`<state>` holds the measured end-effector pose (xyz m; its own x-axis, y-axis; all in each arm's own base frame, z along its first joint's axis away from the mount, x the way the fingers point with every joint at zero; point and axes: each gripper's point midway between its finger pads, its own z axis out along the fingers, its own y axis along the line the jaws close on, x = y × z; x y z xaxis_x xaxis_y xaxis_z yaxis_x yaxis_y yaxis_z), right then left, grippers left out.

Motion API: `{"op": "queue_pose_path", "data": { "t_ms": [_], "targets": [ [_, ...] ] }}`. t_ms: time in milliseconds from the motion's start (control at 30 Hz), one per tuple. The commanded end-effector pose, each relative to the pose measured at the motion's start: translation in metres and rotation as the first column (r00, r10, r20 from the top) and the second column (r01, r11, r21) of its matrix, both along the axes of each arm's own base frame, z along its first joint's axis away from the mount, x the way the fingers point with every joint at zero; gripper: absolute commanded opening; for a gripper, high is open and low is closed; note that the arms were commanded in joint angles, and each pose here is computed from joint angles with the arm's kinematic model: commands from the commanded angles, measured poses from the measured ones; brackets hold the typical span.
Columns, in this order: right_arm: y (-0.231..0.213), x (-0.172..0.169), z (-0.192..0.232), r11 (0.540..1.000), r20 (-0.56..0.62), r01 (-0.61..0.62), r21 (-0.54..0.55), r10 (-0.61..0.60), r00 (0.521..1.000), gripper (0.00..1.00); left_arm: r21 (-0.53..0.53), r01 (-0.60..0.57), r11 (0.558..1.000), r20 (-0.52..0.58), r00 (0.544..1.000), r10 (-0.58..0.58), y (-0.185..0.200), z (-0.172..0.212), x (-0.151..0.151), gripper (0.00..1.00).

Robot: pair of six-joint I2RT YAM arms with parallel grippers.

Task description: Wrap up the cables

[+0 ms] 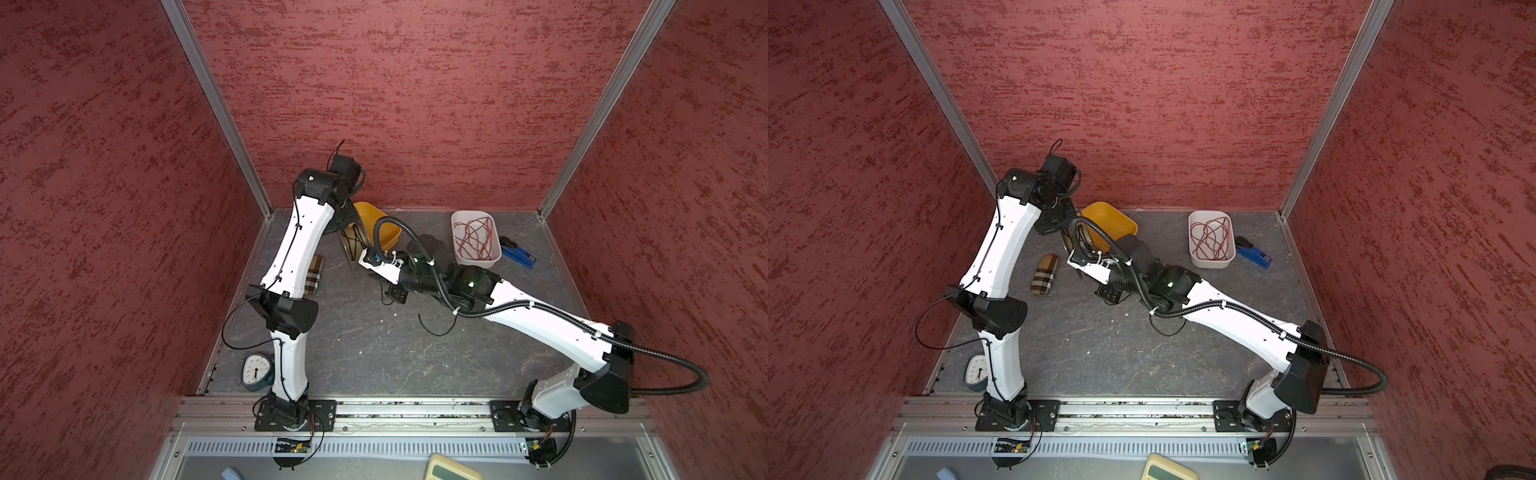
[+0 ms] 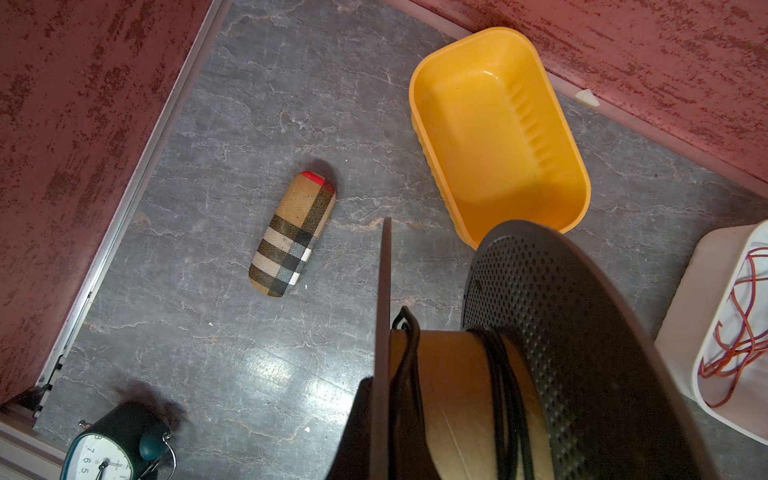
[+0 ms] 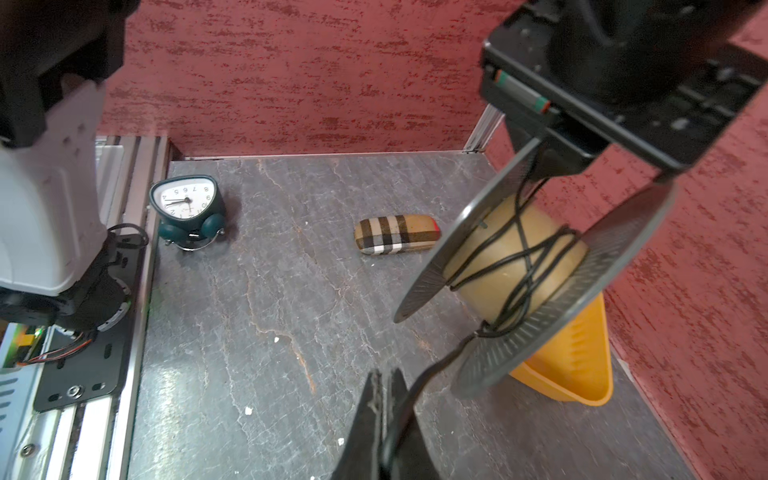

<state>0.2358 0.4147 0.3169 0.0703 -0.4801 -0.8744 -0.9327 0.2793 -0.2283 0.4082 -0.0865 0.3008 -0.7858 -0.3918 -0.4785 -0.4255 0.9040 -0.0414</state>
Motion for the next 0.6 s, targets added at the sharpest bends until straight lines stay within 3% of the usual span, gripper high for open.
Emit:
{"op": "queue_pose_path", "data": {
  "t_ms": [0,133,367,567],
  "targets": [
    [0.022,-0.031,0.049,0.983,0.071,-0.135,0.126,0.127,0.989,0.01,0.0,-0.046,0.999,0.106,0.993,0.045,0.006,0.013,0.023,0.0],
    [0.022,-0.024,0.058,0.984,0.074,-0.094,0.152,0.084,0.994,0.0,0.019,-0.033,0.999,0.089,0.996,0.031,0.003,0.01,0.019,0.0],
    [0.004,0.007,0.061,0.985,0.116,0.086,0.151,-0.104,0.988,0.0,0.065,0.045,0.997,0.08,0.996,-0.05,-0.006,0.009,0.009,0.0],
    [-0.022,0.042,0.064,0.962,0.04,0.215,0.169,-0.225,0.974,0.0,0.103,0.145,0.984,0.045,0.988,-0.15,-0.013,0.008,-0.004,0.0]
  ]
}}
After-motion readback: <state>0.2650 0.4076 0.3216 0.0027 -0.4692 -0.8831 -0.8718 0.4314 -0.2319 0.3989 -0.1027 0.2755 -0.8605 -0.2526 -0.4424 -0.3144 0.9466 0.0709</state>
